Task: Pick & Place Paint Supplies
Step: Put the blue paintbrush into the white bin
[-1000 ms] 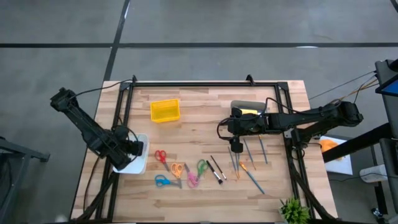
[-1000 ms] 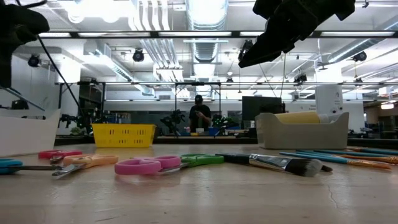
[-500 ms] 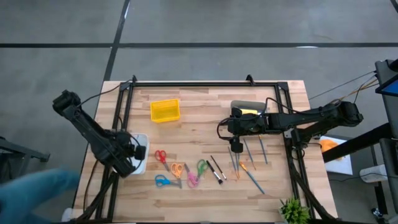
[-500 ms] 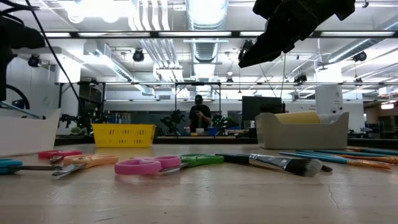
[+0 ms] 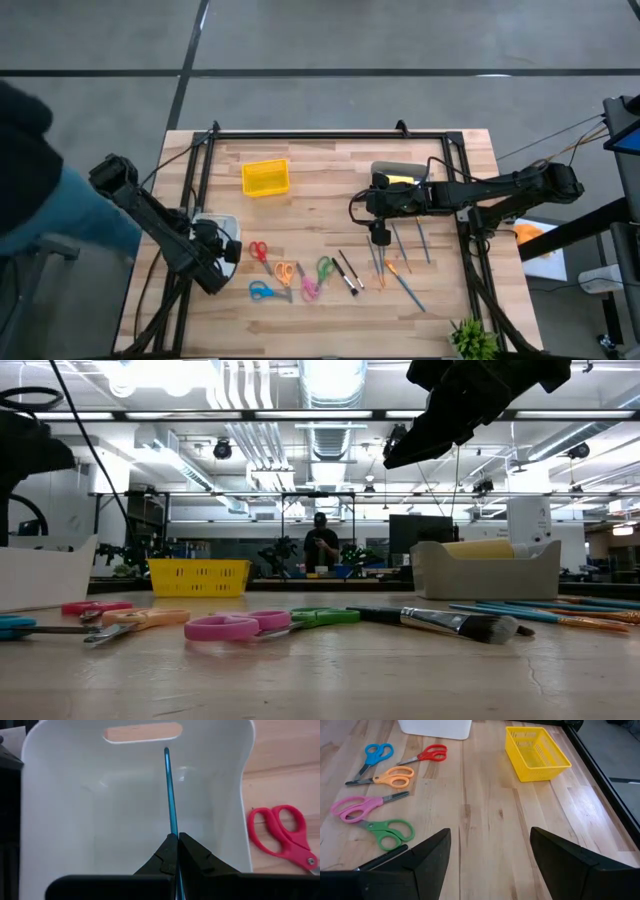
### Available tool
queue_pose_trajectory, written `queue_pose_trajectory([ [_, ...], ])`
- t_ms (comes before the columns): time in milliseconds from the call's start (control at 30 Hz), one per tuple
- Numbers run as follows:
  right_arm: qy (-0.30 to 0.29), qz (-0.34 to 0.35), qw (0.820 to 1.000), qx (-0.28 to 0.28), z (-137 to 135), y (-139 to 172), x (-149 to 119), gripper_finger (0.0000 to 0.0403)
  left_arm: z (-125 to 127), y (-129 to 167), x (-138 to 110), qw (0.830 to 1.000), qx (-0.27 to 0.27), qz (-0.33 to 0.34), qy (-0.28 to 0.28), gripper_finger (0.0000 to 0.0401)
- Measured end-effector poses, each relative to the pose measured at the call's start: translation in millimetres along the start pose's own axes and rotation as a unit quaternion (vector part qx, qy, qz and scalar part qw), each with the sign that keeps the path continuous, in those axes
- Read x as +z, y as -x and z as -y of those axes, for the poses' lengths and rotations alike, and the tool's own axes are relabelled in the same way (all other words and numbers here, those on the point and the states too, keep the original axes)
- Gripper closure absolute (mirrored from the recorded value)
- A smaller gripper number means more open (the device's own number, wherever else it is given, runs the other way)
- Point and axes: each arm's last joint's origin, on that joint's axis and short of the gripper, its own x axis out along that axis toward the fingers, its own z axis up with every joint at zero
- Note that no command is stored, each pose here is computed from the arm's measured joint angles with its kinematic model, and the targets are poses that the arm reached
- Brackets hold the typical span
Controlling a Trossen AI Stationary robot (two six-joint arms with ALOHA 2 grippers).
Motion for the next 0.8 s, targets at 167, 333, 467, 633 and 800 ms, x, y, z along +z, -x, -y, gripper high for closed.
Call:
queue_pose_trajectory([
  [167,0.0,0.0,1.0,0.0,0,0,0,0.0133,4,-7,-7,1.0,0.005,0.0,0.002,0.0393],
  [333,0.0,0.0,1.0,0.0,0,0,0,0.0133,4,-18,-13,1.0,0.018,-0.012,0.019,0.0393],
  [467,0.0,0.0,1.0,0.0,0,0,0,0.0133,2,-25,-15,0.999,0.025,-0.022,0.032,0.0393],
  [633,0.0,0.0,1.0,0.0,0,0,0,0.0133,0,-27,-16,0.999,0.03,-0.024,0.031,0.0393],
  [800,0.0,0.0,1.0,0.0,0,0,0,0.0133,0,-27,-16,0.999,0.029,-0.025,0.032,0.0393],
])
